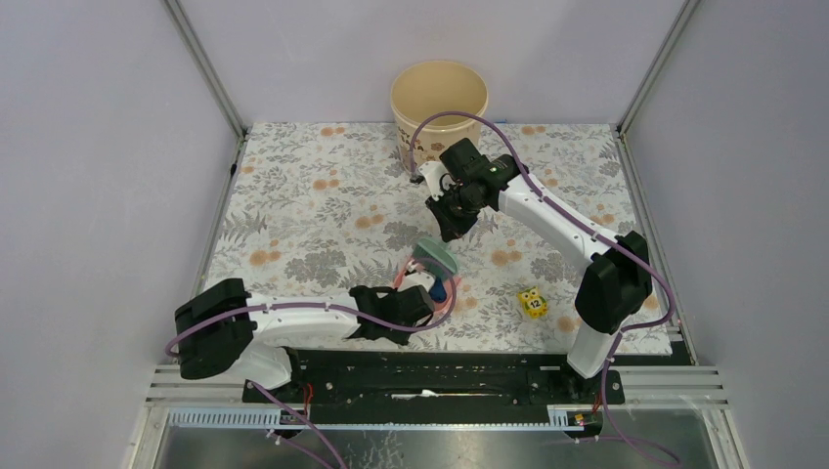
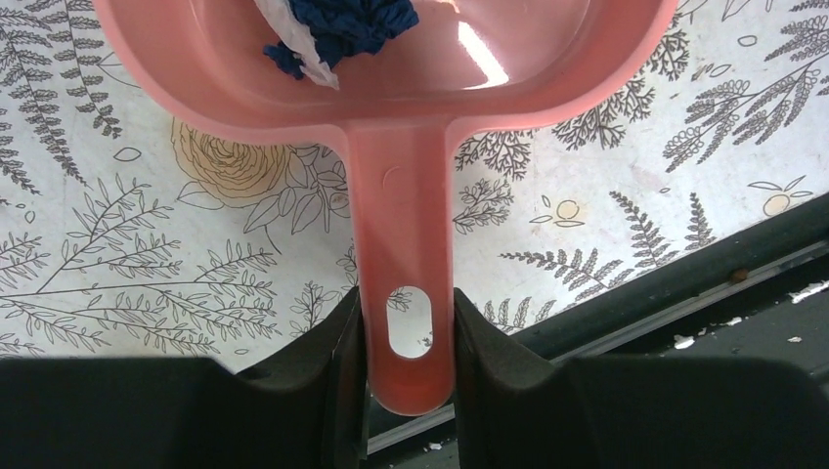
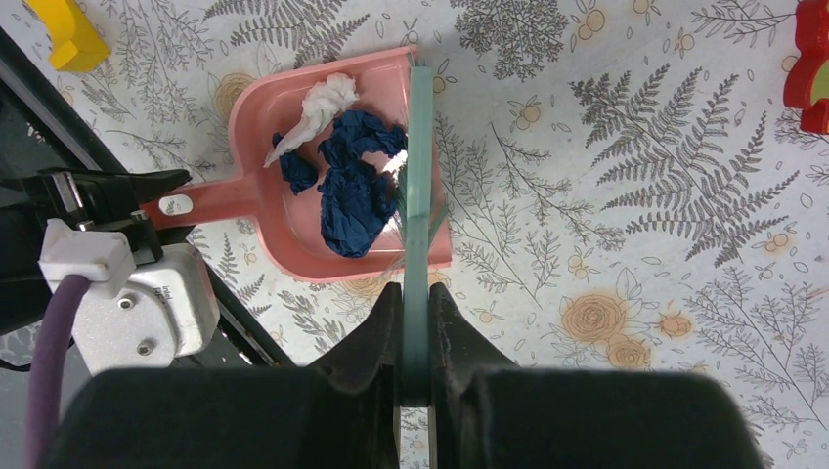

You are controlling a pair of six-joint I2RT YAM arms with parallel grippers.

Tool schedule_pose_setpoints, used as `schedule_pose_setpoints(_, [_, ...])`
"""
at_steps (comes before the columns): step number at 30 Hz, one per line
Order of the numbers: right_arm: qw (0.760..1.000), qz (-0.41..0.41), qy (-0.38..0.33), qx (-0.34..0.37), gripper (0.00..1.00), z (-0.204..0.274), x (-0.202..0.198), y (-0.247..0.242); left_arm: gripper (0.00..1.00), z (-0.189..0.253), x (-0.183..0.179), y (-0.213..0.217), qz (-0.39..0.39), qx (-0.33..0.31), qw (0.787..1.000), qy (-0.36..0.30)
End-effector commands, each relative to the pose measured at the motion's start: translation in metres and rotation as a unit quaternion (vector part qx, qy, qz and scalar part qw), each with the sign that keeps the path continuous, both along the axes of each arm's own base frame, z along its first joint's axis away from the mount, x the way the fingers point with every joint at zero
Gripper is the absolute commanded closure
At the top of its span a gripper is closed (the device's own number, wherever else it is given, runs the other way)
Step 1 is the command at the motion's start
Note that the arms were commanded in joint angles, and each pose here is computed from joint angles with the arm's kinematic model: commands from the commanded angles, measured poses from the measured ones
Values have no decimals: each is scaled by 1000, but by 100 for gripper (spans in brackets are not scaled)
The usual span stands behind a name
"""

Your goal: Sweep away the paper scraps from the table

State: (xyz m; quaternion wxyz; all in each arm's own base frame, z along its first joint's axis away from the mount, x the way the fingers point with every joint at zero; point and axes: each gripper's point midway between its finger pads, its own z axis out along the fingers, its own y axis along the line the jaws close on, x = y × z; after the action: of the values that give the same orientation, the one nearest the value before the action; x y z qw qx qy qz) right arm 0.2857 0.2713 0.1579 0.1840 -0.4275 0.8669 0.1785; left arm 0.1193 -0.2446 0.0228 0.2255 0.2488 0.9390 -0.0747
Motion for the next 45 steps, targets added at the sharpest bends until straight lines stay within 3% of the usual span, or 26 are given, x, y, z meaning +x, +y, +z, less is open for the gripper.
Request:
schedule_pose_setpoints(1, [999, -9, -37, 1, 100, 18, 5, -5, 85, 14, 11, -16, 1, -21, 1000, -24])
schedule_pose_setpoints(3, [998, -26, -52, 4, 100, 28, 12, -13, 98, 17, 10, -15, 2, -19, 1000, -21])
schedule_pose_setpoints(4, [998, -41, -51, 13, 100, 36, 15, -16, 100, 18, 9, -15, 1, -20, 1000, -19])
schedule_pose_setpoints(8, [995, -80, -42, 30, 100, 54, 15, -38, 100, 30, 9, -15, 5, -33, 999, -25])
schedule_pose_setpoints(14, [980, -180, -73, 53, 100, 81, 26, -109, 100, 63, 18, -16, 16, -63, 996, -57])
schedule_pose_setpoints(18, [968, -232, -54, 82, 100, 71, 19, -142, 100, 93, 27, -15, 21, -82, 992, -90])
schedule_pose_setpoints(30, [948, -277, 17, 155, 100, 34, -12, -169, 100, 161, 67, -36, 13, -94, 987, -129])
schedule_pose_setpoints(36, [945, -231, 79, 217, 100, 21, -21, -152, 100, 198, 110, -52, 20, -134, 981, -137])
schedule_pose_setpoints(45, [936, -220, 132, 240, 100, -11, -27, -145, 100, 241, 153, -96, -1, -170, 973, -156])
